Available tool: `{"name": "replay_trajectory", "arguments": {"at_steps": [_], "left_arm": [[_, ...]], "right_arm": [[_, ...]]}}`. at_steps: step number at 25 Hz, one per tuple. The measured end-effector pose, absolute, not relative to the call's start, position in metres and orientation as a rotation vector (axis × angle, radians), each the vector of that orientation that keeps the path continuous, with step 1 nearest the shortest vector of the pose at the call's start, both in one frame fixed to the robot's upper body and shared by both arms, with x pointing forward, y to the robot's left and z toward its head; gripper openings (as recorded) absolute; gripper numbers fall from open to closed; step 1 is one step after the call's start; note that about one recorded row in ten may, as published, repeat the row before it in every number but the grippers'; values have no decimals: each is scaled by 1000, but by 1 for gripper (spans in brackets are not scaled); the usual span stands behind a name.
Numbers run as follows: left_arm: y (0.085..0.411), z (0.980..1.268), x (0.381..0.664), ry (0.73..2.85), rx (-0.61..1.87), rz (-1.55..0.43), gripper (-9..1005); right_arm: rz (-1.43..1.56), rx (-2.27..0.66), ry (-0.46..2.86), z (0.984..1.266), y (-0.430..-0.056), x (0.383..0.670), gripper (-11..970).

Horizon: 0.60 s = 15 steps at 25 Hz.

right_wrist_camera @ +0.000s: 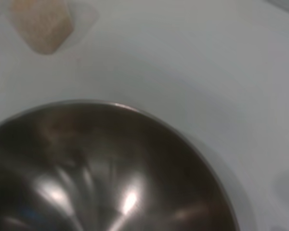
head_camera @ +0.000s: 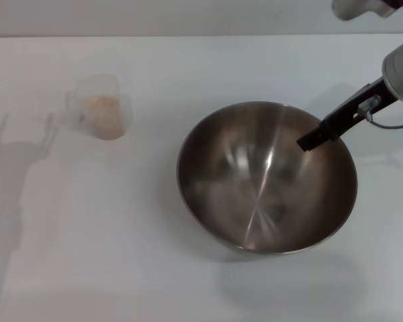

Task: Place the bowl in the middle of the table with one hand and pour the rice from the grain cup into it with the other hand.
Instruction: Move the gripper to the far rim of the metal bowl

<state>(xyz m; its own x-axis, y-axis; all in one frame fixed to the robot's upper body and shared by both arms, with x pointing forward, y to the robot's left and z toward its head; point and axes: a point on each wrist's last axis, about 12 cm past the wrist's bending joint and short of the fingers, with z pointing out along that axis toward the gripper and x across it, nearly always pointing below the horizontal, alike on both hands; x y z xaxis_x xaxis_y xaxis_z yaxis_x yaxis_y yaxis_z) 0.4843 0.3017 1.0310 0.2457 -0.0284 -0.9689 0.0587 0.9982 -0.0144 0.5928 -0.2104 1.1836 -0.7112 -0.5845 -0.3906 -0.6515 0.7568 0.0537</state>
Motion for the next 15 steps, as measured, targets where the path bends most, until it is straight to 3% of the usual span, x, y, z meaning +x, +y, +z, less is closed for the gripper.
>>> {"name": "replay_trajectory", "arguments": {"at_steps": [10,15], "left_arm": [[301,1031,484,1322,23,-62,845],[301,1031,483,1319,21,-63,845]], "right_arm": [[286,-972,2636,1164,-209,596,617],[288,-972,2627,1165,-210,596,491]]}}
